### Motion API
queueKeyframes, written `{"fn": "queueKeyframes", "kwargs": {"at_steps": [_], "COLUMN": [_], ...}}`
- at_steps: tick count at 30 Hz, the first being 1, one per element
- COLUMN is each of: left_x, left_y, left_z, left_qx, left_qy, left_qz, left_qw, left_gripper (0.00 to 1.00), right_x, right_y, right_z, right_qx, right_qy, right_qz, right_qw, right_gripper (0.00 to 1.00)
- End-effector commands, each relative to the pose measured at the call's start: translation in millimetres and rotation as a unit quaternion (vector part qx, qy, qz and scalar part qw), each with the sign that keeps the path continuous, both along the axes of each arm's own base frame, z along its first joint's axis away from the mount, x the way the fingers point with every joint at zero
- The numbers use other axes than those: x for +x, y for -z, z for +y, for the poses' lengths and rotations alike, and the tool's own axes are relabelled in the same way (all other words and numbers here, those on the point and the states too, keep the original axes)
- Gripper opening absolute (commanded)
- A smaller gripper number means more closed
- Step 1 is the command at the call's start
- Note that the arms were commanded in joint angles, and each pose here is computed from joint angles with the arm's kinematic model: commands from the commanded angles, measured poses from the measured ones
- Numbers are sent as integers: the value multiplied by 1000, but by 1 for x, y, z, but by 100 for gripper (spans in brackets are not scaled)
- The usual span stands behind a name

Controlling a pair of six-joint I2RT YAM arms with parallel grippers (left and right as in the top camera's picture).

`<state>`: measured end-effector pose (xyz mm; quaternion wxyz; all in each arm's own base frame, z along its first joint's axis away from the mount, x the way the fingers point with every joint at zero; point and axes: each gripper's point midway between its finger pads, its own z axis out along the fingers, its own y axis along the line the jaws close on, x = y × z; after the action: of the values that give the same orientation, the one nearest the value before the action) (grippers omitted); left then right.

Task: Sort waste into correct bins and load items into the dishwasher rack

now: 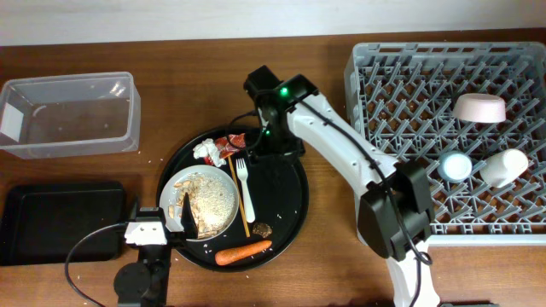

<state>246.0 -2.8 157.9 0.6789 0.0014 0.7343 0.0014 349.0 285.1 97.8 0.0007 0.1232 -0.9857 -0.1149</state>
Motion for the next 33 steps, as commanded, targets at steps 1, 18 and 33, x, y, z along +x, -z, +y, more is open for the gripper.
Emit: {"fn": "queueKeyframes", "kwargs": {"at_steps": [1, 18, 33], "left_x": [0, 0, 0], "left_y": [1, 1, 1], "left_z": [0, 0, 0], "left_qx": [8, 8, 8], "left_qy": [0, 0, 0], "left_qz": [0, 0, 0], "left_qw": [1000, 1000, 1000], "left_gripper": [99, 99, 99], "right_x": [0, 84, 90], "right_y": [6, -1, -2], "right_z": [8, -92, -105], "right_qx": [-12, 32, 43], "right_qy": [-8, 154, 171], "right_qz": [-13, -25, -20], "right_qw": [1000, 987, 984], "right_gripper": [73, 99, 99]}}
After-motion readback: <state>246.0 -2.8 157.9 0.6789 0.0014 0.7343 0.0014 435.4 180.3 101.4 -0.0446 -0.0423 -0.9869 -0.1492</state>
